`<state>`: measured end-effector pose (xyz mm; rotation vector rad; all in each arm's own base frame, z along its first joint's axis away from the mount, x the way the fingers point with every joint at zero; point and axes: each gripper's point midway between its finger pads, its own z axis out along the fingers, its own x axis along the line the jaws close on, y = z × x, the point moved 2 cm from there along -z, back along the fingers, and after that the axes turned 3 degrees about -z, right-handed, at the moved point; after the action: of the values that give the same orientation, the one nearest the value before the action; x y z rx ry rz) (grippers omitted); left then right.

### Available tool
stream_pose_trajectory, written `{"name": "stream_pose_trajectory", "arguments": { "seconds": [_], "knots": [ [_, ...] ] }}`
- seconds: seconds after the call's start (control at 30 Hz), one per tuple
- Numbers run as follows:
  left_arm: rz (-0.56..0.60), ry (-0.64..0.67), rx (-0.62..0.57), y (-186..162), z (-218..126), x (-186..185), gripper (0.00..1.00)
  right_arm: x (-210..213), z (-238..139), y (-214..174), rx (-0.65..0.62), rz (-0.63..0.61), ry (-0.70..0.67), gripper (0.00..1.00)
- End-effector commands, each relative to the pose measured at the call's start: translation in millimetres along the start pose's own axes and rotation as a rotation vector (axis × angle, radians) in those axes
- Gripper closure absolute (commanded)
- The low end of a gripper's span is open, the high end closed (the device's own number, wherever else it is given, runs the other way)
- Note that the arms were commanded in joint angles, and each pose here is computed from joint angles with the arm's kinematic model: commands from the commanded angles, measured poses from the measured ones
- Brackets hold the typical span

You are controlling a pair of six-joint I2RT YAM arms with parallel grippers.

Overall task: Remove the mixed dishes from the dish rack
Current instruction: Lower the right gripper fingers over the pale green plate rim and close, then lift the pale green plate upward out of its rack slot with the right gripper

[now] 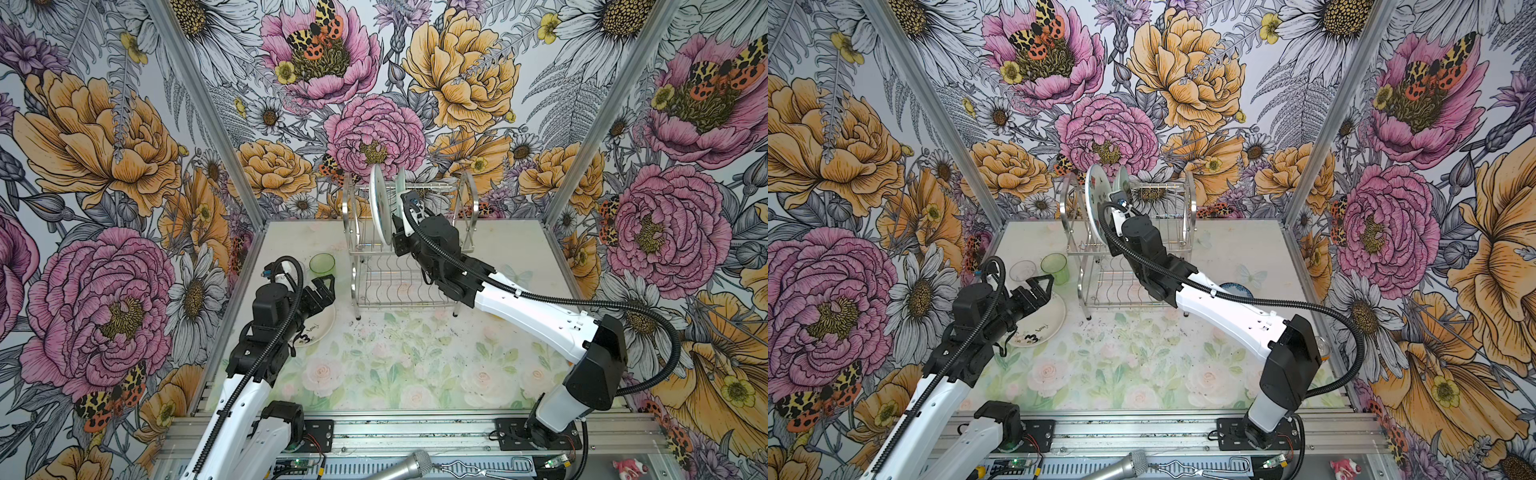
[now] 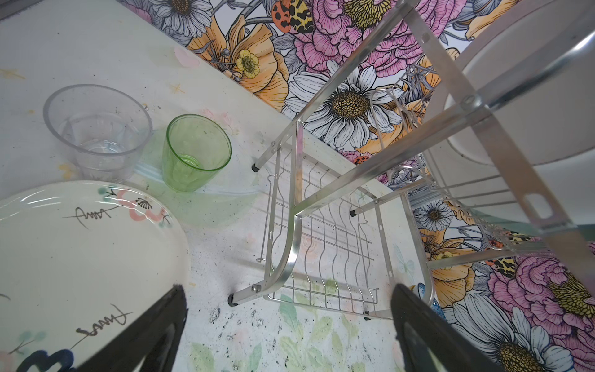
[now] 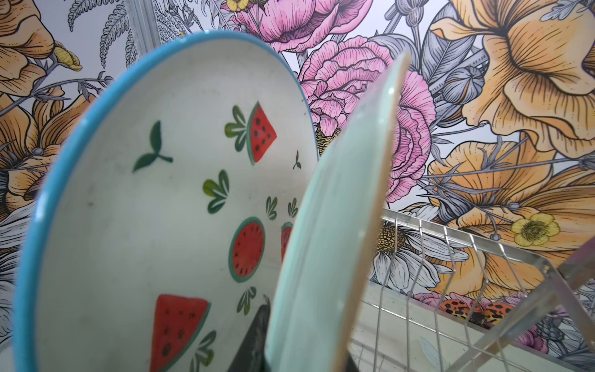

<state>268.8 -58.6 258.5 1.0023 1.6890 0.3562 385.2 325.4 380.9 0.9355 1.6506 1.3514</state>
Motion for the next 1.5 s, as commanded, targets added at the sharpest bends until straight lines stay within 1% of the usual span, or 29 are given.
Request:
{"name": "stream_pose_trajectory", "arguments": {
  "seconds": [0.0, 0.13, 0.2, 0.43, 0.7, 0.83, 1.17, 1.37, 1.47],
  "knots": [
    [-0.003, -0.019, -0.02, 5.5, -0.2, -4.0, 0.01, -13.5, -0.6, 14.4, -0.039, 0.013, -0.054, 0.8],
    [-0.003, -0.021, -0.018, 5.3, -0.4, -4.2, 0.01, -13.8, 0.1, 16.1, -0.046, 0.011, -0.06, 0.86],
    [-0.004, -0.017, -0.016, 4.6, 0.1, -3.1, 0.01, -14.6, -0.7, 18.8, -0.054, 0.014, -0.064, 0.91],
    [-0.007, -0.013, -0.014, 4.0, 1.0, -2.2, 0.01, -20.2, -4.7, 28.8, -0.086, 0.029, -0.085, 1.0],
    [-0.008, -0.005, -0.012, 3.4, 3.2, -0.5, 0.01, -29.3, -7.1, 43.9, -0.134, 0.057, -0.129, 1.0],
    [-0.009, -0.004, -0.008, 2.2, 3.8, 0.4, 0.01, -33.7, -12.5, 58.0, -0.187, 0.079, -0.135, 1.0],
    [-0.005, -0.002, -0.011, 0.9, 2.8, 1.9, 0.01, -37.3, -36.9, 95.1, -0.353, 0.084, -0.099, 1.0],
    [-0.006, 0.003, -0.014, 1.4, 2.8, 2.9, 0.01, -42.5, -55.2, 110.4, -0.419, 0.096, -0.085, 1.0],
    [-0.006, 0.005, -0.01, 0.4, 3.8, 3.6, 0.01, -41.1, -64.1, 115.2, -0.436, 0.074, -0.057, 1.0]
  ]
}}
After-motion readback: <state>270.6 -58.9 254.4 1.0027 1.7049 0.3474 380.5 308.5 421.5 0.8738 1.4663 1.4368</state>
